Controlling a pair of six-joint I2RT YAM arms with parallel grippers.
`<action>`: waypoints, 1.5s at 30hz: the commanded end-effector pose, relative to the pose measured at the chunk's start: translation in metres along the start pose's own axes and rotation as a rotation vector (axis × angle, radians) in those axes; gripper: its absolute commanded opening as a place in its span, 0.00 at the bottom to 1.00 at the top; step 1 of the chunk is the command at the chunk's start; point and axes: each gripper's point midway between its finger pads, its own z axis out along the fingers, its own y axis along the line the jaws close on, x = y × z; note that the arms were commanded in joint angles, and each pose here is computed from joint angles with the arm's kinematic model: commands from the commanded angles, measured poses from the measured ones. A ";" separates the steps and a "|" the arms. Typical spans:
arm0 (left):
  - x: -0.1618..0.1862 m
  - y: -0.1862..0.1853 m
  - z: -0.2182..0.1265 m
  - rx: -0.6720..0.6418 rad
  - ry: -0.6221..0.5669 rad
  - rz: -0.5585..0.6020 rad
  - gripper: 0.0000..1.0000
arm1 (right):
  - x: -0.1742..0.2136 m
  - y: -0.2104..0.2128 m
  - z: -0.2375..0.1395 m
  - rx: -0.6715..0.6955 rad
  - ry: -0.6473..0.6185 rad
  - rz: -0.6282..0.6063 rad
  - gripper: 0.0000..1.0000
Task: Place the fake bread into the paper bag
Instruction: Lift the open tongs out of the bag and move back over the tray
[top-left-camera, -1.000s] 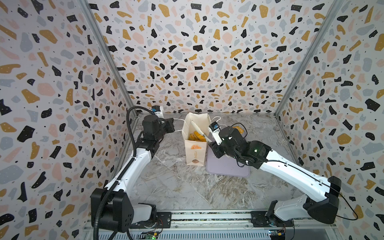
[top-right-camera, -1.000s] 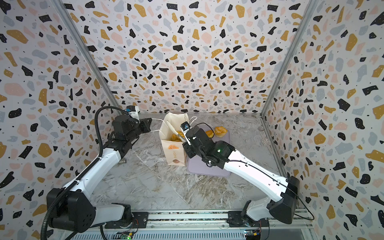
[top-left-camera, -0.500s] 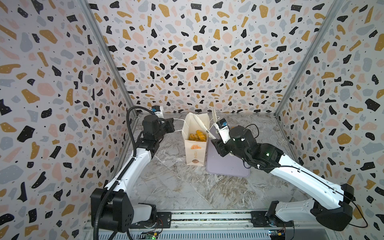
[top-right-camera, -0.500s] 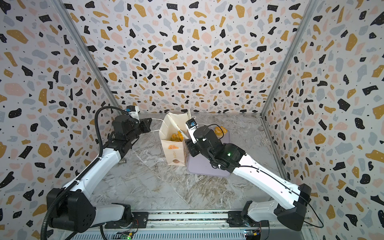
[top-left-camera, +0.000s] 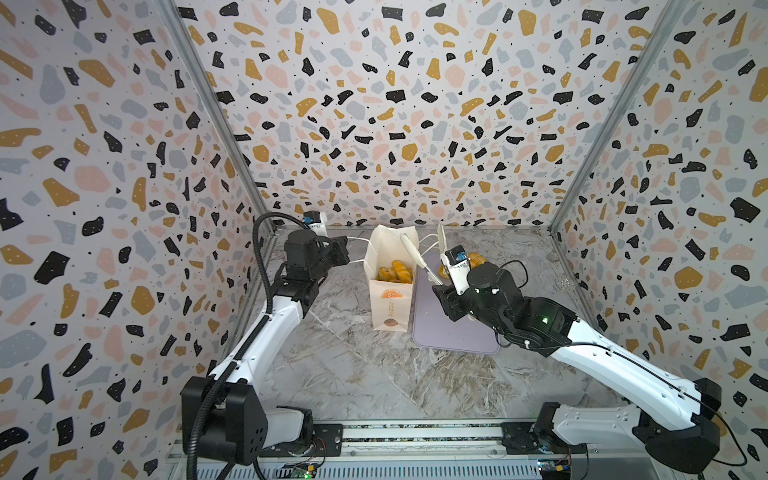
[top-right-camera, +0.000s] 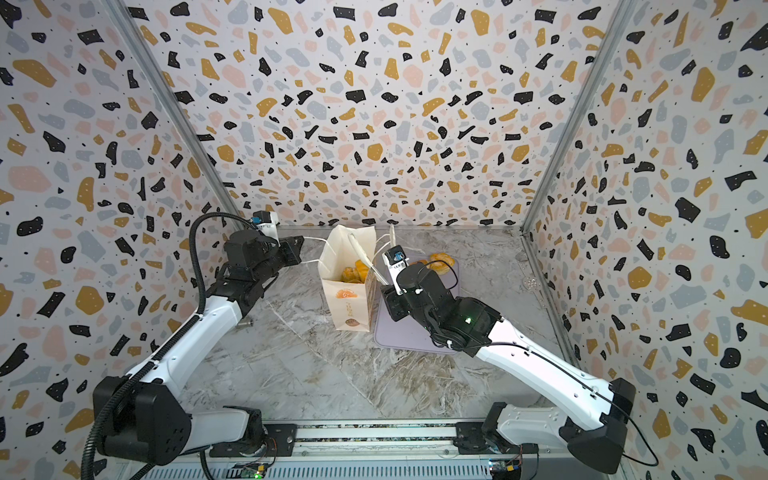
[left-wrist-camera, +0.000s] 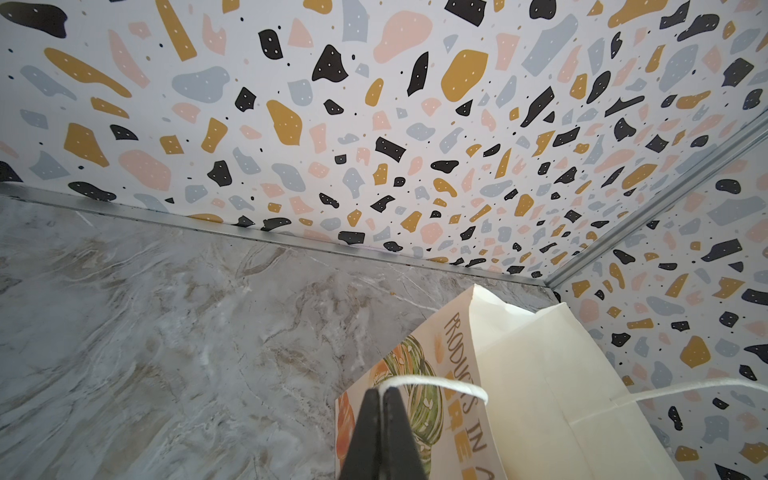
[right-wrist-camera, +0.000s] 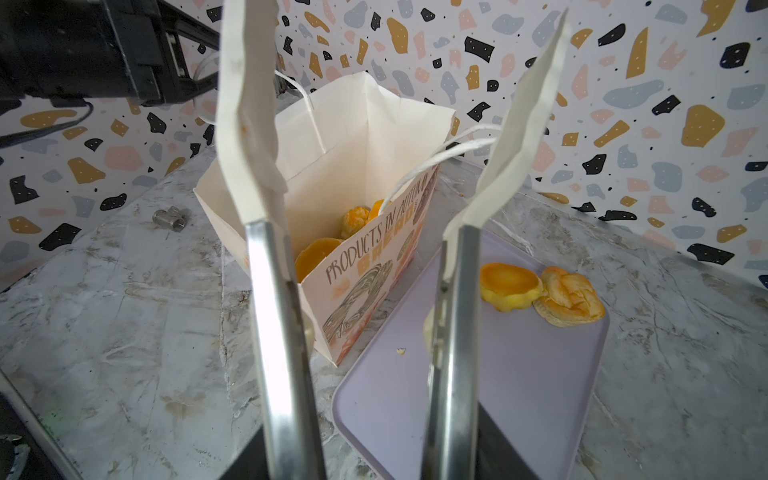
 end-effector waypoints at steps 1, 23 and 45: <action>-0.016 -0.014 -0.008 0.043 -0.048 0.018 0.00 | -0.018 -0.011 -0.022 0.020 -0.085 0.068 0.54; -0.015 -0.011 -0.007 0.027 -0.047 0.024 0.00 | 0.033 -0.080 -0.018 0.213 -0.024 0.109 0.56; -0.014 -0.009 -0.006 0.020 -0.041 0.029 0.00 | 0.088 -0.121 0.029 0.224 0.076 0.227 0.57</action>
